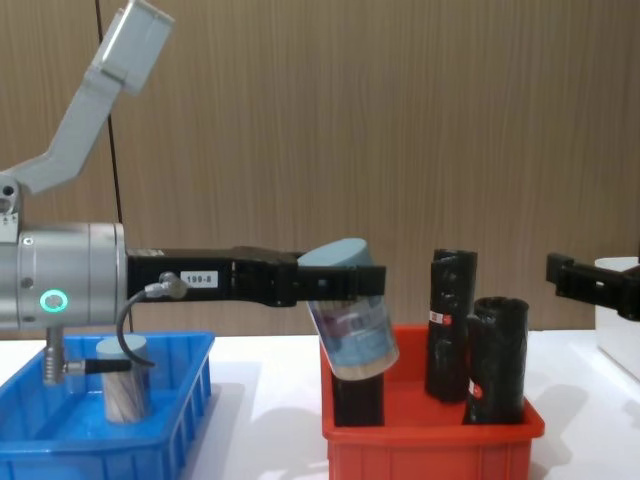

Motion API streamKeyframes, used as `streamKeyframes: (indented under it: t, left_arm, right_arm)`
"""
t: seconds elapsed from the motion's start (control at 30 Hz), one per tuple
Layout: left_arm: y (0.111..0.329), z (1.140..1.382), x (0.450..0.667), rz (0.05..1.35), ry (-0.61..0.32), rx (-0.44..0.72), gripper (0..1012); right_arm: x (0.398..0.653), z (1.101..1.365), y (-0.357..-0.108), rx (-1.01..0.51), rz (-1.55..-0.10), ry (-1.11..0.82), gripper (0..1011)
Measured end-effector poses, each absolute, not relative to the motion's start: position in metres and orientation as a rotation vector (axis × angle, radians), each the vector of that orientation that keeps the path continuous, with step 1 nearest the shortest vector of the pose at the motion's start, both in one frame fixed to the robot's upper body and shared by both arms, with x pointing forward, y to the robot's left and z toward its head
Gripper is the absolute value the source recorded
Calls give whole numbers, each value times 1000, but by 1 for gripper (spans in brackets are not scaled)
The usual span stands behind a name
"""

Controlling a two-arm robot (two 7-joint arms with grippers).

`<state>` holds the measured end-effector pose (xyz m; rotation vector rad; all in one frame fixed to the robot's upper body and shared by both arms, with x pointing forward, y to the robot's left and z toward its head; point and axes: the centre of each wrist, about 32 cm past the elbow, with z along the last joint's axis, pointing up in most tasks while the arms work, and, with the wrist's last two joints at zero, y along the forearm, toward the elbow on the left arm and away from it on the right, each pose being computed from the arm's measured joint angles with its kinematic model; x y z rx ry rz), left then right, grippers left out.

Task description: Pick the cotton swabs from the blue box and place them into the white box.

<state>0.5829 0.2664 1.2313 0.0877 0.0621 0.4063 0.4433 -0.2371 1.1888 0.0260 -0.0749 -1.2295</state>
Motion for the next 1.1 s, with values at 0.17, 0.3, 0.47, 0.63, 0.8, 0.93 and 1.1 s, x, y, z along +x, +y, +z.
streamKeyframes:
  t: [0.17,0.3,0.47,0.63,0.8,0.93,1.1]
  left_arm:
    - [265,1231,586,394,59,89,660]
    - [264,1231,587,389,59,91,660]
    - [263,1231,588,384,58,92,660]
    - [263,1231,589,380,57,92,660]
    - [263,1232,589,378,56,92,660]
    - [262,1232,589,377,56,93,660]
    - [262,1232,590,376,55,93,660]
  right_arm:
    - [443,1189,-237,26,-1229,-75,1002]
    - [444,1189,-238,26,-1222,-76,1002]
    - [444,1191,-239,24,-1202,-73,1002]
    - [445,1194,-243,17,-1161,-66,1002]
    - [447,1198,-248,7,-1115,-60,1002]
    - [449,1202,-252,-5,-1059,-54,1002]
    - [452,1207,-257,-25,-997,-51,1002]
